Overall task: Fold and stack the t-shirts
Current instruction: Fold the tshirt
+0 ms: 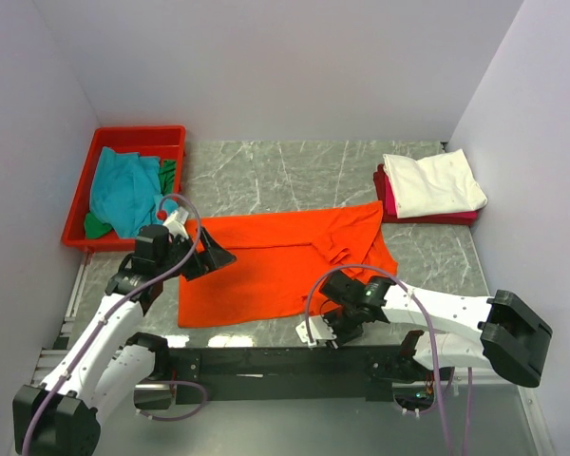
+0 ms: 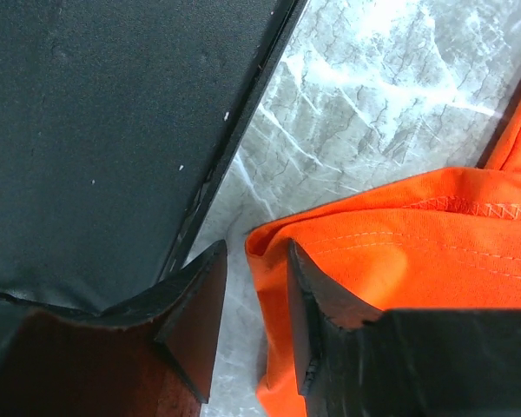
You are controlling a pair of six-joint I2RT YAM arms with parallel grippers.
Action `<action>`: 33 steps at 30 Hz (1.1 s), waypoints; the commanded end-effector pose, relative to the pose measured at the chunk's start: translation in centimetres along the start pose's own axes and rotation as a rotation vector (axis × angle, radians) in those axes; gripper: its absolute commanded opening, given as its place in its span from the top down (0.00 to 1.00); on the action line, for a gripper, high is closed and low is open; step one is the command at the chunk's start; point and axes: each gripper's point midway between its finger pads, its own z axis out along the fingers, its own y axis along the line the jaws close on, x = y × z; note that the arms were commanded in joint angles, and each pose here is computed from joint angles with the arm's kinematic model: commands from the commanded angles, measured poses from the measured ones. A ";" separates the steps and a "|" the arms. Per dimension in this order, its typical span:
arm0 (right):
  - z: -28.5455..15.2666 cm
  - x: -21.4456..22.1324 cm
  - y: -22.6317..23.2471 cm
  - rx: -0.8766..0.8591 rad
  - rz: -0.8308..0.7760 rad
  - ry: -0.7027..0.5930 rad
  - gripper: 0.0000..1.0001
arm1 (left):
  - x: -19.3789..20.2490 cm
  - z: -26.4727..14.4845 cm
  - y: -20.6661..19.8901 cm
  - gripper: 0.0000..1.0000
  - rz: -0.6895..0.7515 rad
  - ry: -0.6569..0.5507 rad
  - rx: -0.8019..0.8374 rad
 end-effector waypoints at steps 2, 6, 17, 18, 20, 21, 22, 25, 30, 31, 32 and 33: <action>-0.2 -0.1 0.0 0.002 0.011 0.005 0.59 | -1.0 -0.5 -0.7 0.13 -0.021 -0.053 0.007; -0.3 0.3 0.2 -0.004 0.022 0.028 0.63 | -0.9 -0.5 -0.7 0.13 -0.030 -0.054 0.006; -1.0 -0.7 -0.1 0.014 0.040 -0.007 1.00 | -0.3 -0.7 0.5 0.14 -0.137 -0.080 -0.045; -1.6 -1.1 -0.1 0.025 0.045 -0.022 1.00 | -0.3 -0.7 0.6 0.14 -0.145 -0.085 -0.046; -2.2 -1.4 0.0 0.040 0.048 -0.031 1.00 | -0.1 -0.7 0.8 0.14 -0.176 -0.084 -0.055; -2.8 -1.4 0.3 0.043 0.049 -0.031 1.00 | 0.0 -0.8 1.1 0.14 -0.191 -0.088 -0.066; -3.1 -1.3 0.4 0.047 0.063 -0.024 1.00 | 0.0 -0.8 1.2 0.14 -0.218 -0.092 -0.078; -4.2 -0.7 1.5 0.022 0.048 -0.004 1.00 | 0.5 -0.9 2.0 0.14 -0.271 -0.092 -0.121; -6.1 -0.8 2.4 0.071 0.057 -0.048 1.00 | 1.4 -1.4 3.1 0.13 -0.356 -0.089 -0.183; -6.2 -0.8 2.7 0.074 0.060 -0.056 1.00 | 1.3 -1.5 3.4 0.13 -0.385 -0.102 -0.201; -6.6 -1.0 2.8 0.097 0.054 -0.076 1.00 | 1.3 -1.6 3.7 0.13 -0.404 -0.109 -0.218; -6.8 -1.0 3.3 0.093 0.060 -0.082 1.00 | 1.3 -1.8 3.8 0.14 -0.421 -0.120 -0.228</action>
